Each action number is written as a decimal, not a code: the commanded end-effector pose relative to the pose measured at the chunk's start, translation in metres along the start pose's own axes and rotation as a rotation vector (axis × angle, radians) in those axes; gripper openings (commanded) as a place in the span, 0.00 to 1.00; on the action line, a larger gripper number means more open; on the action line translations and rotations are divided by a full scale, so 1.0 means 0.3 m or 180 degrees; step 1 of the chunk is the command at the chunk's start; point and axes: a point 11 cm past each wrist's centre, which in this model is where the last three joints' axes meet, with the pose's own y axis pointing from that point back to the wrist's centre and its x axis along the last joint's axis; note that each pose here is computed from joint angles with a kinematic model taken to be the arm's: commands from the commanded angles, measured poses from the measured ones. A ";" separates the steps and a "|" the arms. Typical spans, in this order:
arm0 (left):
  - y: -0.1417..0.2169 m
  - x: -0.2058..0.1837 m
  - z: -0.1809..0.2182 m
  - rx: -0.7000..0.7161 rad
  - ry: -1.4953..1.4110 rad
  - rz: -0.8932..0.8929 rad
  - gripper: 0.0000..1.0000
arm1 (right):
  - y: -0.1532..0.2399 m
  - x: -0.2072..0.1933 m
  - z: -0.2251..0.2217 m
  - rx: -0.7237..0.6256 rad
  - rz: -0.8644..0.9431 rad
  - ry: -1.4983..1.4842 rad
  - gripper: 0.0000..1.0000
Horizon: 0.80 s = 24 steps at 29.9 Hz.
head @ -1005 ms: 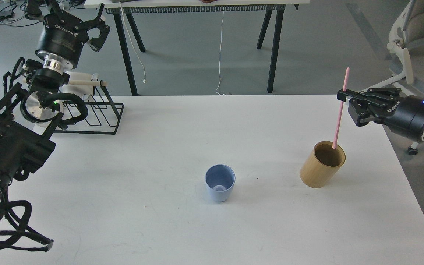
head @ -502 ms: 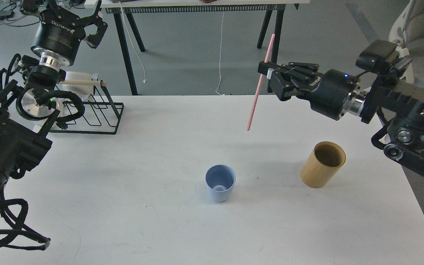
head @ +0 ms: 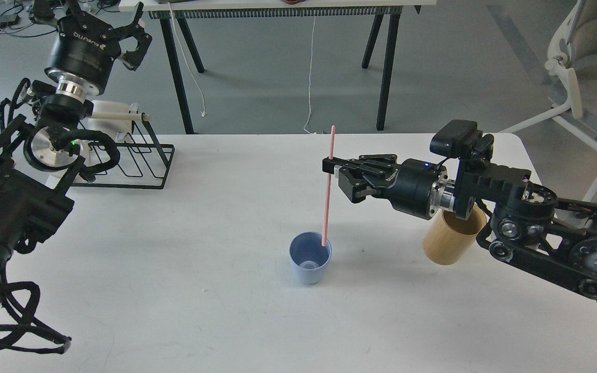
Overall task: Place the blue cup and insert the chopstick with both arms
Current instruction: 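Move the pink stick over the blue cup and lower it inside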
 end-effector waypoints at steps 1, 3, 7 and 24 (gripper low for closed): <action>0.000 0.000 0.000 0.0008 -0.0006 0.0000 0.99 | -0.037 -0.028 -0.020 0.0058 -0.0014 -0.0080 0.01; 0.001 0.001 0.001 0.0011 -0.0012 0.0001 0.99 | -0.045 -0.037 -0.027 0.0078 -0.0019 -0.0102 0.01; 0.000 0.001 0.007 0.0006 -0.0021 -0.0001 0.99 | -0.062 -0.072 -0.029 0.0076 -0.0058 -0.0175 0.01; 0.000 0.002 0.009 0.0001 -0.0030 -0.0001 0.99 | -0.079 -0.161 -0.024 0.0031 -0.0144 -0.0355 0.13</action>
